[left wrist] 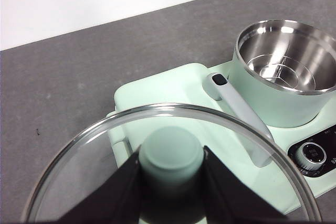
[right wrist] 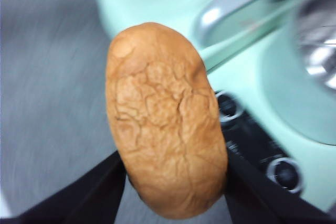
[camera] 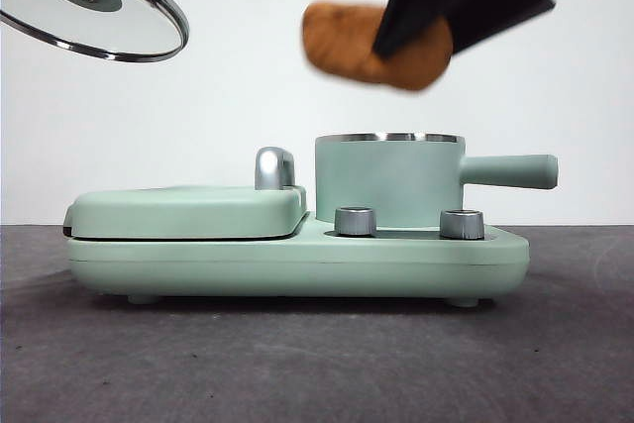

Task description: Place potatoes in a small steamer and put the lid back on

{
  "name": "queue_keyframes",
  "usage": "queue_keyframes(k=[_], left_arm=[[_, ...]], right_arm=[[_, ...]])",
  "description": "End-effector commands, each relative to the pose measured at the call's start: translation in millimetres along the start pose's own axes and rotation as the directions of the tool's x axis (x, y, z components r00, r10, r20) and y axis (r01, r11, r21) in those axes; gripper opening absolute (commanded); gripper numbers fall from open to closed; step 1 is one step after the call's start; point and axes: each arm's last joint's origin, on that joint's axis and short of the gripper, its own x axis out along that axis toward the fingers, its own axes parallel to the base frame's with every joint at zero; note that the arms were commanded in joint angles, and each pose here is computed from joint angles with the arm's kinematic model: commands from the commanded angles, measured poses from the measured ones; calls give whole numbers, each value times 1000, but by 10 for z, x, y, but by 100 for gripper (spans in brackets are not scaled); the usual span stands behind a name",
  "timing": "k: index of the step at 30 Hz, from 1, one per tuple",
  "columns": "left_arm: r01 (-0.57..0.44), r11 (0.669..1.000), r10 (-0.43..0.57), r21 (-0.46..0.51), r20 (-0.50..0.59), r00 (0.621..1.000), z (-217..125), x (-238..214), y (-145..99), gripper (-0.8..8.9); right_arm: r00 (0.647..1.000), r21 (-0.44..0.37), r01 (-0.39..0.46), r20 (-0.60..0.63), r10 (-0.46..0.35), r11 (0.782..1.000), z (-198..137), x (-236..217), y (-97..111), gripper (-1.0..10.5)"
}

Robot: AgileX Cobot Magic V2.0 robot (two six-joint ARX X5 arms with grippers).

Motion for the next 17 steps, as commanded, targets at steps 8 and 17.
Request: queue_keyframes(k=[8,17], left_arm=[[0,1000,0,4,56,998,86,-30,-1,15],[0,1000,0,3,56,998,86,-30,-1,15]], right_arm=[[990,219,134,6,-139,966,569,109,-559,206],[983,244,183,-64,-172,952,863,621,-1109,206]])
